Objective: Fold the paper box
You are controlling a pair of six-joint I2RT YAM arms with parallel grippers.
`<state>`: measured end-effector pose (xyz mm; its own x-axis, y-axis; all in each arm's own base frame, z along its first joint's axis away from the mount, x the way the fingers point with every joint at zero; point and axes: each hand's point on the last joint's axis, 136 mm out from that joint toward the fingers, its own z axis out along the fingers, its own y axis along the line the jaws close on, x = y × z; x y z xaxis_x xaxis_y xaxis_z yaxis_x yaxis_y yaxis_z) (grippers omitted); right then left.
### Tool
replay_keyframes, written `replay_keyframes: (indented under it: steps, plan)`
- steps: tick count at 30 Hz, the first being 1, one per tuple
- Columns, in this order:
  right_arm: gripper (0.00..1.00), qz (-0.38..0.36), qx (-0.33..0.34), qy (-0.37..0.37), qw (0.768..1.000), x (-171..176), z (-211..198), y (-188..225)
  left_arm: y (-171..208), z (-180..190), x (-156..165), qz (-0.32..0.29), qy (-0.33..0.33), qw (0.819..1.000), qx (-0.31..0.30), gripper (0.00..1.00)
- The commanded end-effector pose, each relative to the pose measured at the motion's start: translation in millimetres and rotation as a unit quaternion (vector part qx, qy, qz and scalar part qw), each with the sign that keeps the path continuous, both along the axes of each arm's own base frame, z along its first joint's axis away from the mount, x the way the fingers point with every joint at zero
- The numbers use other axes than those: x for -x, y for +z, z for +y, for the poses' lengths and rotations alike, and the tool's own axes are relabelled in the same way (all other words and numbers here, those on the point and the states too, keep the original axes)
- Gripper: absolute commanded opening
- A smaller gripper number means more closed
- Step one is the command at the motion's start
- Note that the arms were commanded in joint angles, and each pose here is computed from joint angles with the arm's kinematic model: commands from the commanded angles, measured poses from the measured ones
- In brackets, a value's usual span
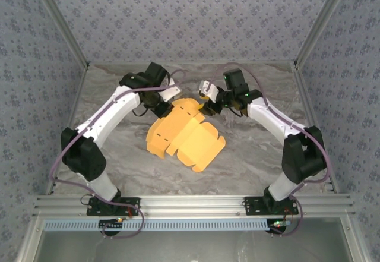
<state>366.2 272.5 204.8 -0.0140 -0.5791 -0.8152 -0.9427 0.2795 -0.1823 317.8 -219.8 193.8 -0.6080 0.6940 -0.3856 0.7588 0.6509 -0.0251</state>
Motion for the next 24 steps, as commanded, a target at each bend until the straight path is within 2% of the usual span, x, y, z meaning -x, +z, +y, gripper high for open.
replay_keyframes:
  steps: [1,3,5,11,12,15,16,18,19,20,24]
  plan:
    - [0.47,0.008,-0.017,0.057,0.998,9,16,7,-7,0,-2,0.007,-0.021,0.999,-0.023,0.05]
    - [0.37,0.016,-0.013,0.06,0.998,8,18,0,-8,1,-4,0.004,-0.023,0.999,-0.026,0.05]
    - [0.31,0.027,-0.006,0.062,0.998,10,16,-10,-6,0,-6,-0.006,-0.024,0.999,-0.024,0.06]
    - [0.34,0.049,0.005,0.049,0.998,12,8,-31,-3,-7,-9,-0.014,-0.03,0.999,-0.007,0.07]
    - [0.28,0.046,0.008,0.045,0.998,10,8,-33,-3,-8,-9,-0.013,-0.031,0.999,-0.005,0.07]
    - [0.0,0.024,0.005,-0.002,1.0,-11,4,-36,-6,-8,-9,-0.012,-0.031,0.999,-0.002,0.11]
    - [0.0,0.014,-0.005,-0.017,1.0,-16,2,-34,-6,-8,-10,-0.013,-0.029,0.999,-0.001,0.16]
    - [0.0,0.003,-0.023,-0.034,0.999,-17,-5,-35,-6,-6,-10,-0.015,-0.022,1.0,0.01,0.4]
    - [0.0,0.0,-0.034,-0.041,0.999,-18,-9,-33,-6,-3,-11,-0.016,-0.015,1.0,0.016,0.46]
    - [0.0,0.001,-0.043,-0.043,0.998,-17,-14,-31,-6,0,-11,-0.014,-0.008,1.0,0.026,0.5]
    - [0.0,0.012,-0.062,-0.052,0.997,-14,-27,-34,-10,6,-8,0.004,0.016,0.998,0.062,0.54]
